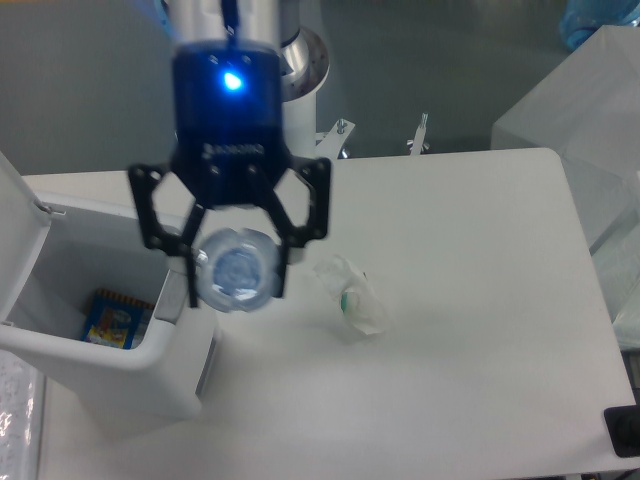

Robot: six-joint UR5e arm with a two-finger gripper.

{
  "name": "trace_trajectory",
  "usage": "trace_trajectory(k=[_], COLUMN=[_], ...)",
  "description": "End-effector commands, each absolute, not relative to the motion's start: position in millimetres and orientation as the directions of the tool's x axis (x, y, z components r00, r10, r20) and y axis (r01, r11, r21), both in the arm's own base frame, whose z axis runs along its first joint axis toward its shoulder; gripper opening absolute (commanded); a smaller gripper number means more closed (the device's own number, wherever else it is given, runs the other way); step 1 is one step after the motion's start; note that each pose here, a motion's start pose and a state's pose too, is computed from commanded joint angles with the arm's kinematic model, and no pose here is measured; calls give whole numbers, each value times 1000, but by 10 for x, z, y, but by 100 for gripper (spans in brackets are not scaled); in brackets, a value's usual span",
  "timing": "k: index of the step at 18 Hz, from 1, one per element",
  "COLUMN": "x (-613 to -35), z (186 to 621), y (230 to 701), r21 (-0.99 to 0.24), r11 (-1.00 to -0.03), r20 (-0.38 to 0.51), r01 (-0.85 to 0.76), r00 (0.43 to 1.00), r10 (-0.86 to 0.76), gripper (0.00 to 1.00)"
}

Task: Place the trash in the trash can
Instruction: 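Lift the bottle and carry it over the white bin, then lower the bottle into the bin and open the gripper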

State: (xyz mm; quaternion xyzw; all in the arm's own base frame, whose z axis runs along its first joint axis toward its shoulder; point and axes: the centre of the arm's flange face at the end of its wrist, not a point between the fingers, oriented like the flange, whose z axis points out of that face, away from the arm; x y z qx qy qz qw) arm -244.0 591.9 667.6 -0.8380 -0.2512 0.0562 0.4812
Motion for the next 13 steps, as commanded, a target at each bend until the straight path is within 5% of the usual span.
trace_trajectory(k=[13], x=[-1407], z=[5907], y=[6316], r21=[-745], r11=[-568], r20=[170], r01=[350], r00=[922], r10=[347], gripper=[65])
